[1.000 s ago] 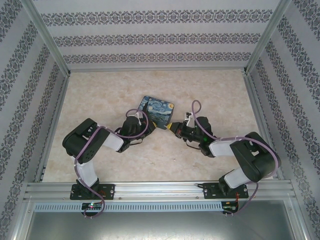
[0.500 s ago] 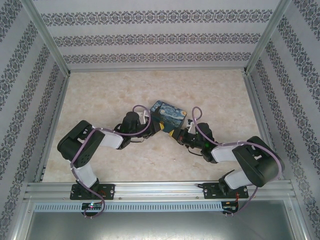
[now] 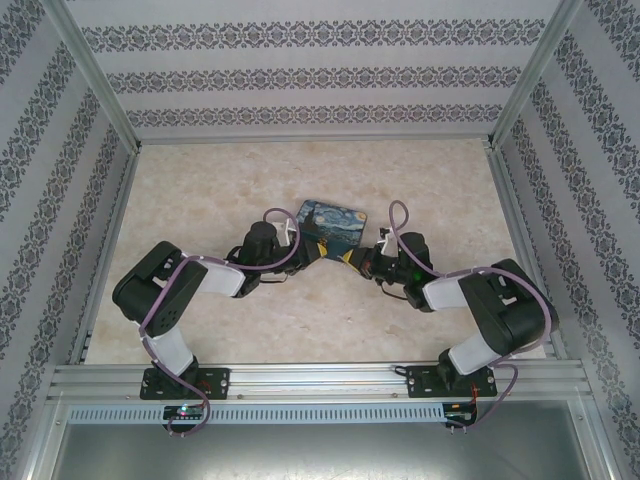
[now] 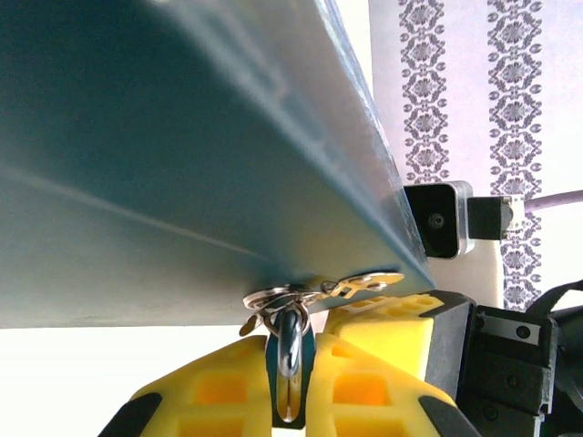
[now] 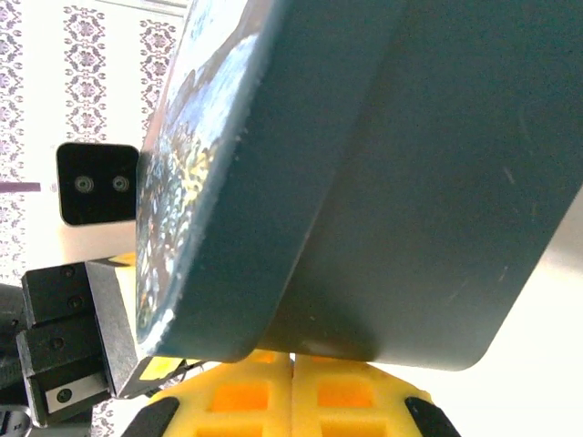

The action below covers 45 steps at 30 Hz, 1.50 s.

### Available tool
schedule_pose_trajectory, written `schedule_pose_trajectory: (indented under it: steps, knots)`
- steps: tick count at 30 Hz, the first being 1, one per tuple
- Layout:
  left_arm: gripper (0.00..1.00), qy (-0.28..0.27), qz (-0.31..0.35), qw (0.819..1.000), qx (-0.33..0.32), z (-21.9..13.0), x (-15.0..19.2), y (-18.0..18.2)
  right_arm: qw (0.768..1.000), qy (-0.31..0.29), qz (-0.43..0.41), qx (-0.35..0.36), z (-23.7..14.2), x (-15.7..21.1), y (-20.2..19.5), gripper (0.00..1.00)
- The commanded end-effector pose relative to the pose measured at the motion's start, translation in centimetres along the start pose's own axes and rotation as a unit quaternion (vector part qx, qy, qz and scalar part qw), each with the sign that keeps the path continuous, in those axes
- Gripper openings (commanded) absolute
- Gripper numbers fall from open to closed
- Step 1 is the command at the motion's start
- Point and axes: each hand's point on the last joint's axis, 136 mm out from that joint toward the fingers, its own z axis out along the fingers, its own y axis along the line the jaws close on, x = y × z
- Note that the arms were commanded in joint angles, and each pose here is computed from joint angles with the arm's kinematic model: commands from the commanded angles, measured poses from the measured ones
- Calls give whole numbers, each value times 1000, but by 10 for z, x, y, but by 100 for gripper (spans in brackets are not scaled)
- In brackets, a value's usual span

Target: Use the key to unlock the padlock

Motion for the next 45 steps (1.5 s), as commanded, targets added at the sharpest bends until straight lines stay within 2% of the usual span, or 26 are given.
schedule_pose_trajectory:
  steps: [1,8,16,33,45]
  knots:
    - [0,29,10,999,39,3,8,-13,999,-35,-19,-4,0,-30,-2,0]
    - [0,15,-33,998,59,10,6,-5,999,-31,4,-10,-10,-12,-10,0]
    - [0,-6,-91,991,97,18,-1,-3,999,-43,0,-2,-19,8,4,0]
    - [0,-18,-100,991,86,15,-1,-10,997,-73,28,7,-5,5,-3,0]
    - [0,-21,-102,991,85,16,-1,-11,995,-82,58,-17,11,1,1,0]
